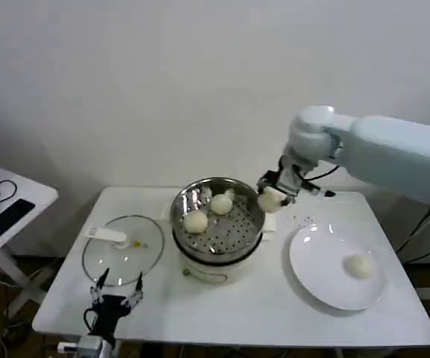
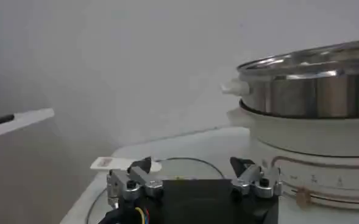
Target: Take steamed baozi put them in steamer then cover it.
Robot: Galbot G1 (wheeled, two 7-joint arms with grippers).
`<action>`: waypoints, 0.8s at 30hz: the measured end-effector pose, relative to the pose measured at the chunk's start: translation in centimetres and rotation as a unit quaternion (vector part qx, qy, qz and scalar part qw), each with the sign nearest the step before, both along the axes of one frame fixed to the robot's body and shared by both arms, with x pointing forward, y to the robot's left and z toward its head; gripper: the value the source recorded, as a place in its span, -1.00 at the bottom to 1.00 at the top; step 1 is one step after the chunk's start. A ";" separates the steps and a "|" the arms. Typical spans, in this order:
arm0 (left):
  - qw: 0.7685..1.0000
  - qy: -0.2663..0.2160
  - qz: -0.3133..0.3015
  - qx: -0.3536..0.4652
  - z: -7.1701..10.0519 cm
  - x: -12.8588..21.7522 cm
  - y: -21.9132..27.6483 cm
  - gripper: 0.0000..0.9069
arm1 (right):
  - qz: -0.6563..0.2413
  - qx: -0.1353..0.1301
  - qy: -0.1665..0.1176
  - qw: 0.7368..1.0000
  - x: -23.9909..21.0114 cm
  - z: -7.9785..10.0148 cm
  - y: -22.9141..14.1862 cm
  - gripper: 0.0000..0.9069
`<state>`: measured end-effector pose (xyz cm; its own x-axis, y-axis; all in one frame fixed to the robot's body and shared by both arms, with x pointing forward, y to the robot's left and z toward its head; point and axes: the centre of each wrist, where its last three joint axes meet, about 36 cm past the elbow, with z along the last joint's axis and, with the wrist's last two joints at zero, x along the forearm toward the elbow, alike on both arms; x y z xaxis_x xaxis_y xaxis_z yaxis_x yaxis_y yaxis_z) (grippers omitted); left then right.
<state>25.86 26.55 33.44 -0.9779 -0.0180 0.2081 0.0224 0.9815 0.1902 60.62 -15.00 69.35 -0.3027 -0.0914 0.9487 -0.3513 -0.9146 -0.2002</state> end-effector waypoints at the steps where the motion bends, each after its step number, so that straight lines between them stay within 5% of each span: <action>1: 1.000 0.000 0.000 0.000 0.0 0.0 0.0 1.00 | 0.013 -0.005 -0.003 1.000 -0.1 -0.4 0.9 0.53; 13: 1.000 0.004 0.000 -0.003 -0.3 0.1 -0.5 1.00 | 0.141 -0.055 -0.013 0.988 -1.6 -5.9 8.8 0.56; 24: 1.000 0.008 0.001 -0.003 -0.7 0.4 -0.4 1.00 | 0.208 -0.076 -0.016 0.975 -3.3 -9.2 11.7 0.56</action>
<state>26.29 26.14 32.78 -0.9746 -0.0191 0.2234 0.0230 0.9826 0.1844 57.31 -3.33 60.19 -0.2993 -0.0718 0.9515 0.0616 -0.9965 -0.0558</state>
